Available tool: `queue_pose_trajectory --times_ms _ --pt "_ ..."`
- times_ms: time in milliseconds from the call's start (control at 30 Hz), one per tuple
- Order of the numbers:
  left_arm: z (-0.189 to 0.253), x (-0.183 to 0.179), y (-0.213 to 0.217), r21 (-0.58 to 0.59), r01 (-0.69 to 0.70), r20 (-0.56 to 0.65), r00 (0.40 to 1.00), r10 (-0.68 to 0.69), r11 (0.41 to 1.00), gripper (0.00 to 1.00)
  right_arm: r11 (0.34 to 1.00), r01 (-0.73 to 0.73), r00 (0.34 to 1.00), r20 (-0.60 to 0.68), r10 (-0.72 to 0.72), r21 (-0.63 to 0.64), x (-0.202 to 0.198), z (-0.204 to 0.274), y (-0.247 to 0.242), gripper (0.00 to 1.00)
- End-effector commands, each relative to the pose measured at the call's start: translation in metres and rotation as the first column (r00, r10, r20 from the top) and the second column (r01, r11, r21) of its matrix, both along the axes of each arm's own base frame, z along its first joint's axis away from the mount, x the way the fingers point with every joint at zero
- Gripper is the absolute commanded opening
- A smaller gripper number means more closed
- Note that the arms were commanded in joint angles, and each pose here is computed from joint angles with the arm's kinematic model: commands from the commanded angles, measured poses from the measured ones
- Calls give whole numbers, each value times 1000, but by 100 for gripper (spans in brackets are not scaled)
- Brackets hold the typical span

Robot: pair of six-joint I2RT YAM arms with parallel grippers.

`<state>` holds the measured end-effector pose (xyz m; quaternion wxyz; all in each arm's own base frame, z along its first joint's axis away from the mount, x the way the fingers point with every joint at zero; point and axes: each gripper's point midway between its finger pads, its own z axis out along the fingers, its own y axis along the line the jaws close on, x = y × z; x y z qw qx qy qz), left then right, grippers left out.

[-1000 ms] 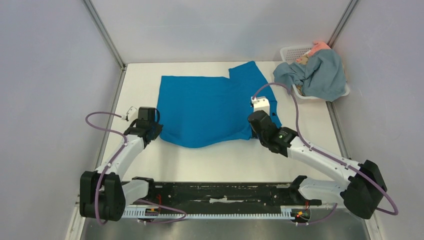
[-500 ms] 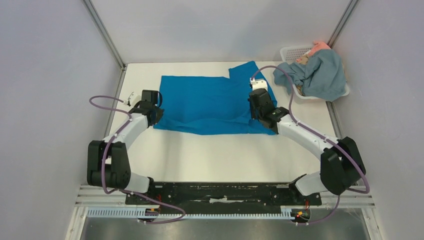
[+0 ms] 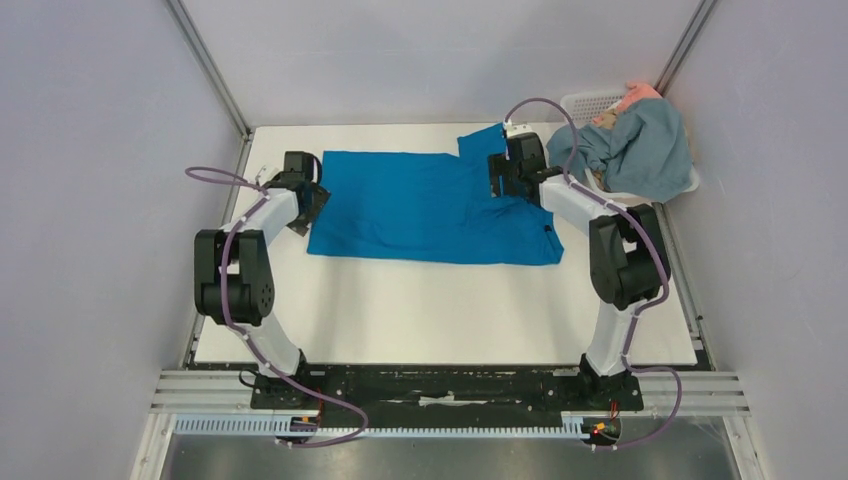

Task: Fold and stack the t-shirts
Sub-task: Fold the flattened tshirt in 1/3 of the way

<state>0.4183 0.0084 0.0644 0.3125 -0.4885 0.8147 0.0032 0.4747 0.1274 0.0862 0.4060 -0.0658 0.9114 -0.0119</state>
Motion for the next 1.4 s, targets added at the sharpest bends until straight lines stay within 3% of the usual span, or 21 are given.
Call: queue_pose_trajectory --times_ms 0,67,167,300,400,633,1000,1367 --pt "38 -1 13 35 -30 33 999 28 999 81 999 37 989 143 -36 -5 34 64 -9 86" --pt "45 -3 5 15 16 59 998 -17 1000 81 1000 -9 989 150 5 30 15 65 -5 98" --pt "43 3 -26 -81 184 104 979 -175 980 82 988 -104 985 150 85 118 -28 49 9 98" --pt "19 12 -86 -247 408 152 912 -380 879 83 913 -307 949 157 273 269 -75 26 51 98" --pt "-7 17 -111 -317 467 129 884 -450 826 84 897 -327 945 114 307 297 -79 6 65 98" --pt "-55 -4 -117 -376 443 19 882 -471 814 84 925 -225 968 -34 247 306 -99 -45 52 98" --pt "-67 -119 -109 -326 392 -109 888 -446 860 84 949 53 984 -181 5 310 -215 -80 -9 98" --pt "-72 -209 -115 -297 426 -156 861 -484 855 85 933 60 964 -263 38 355 -302 -107 -23 98"
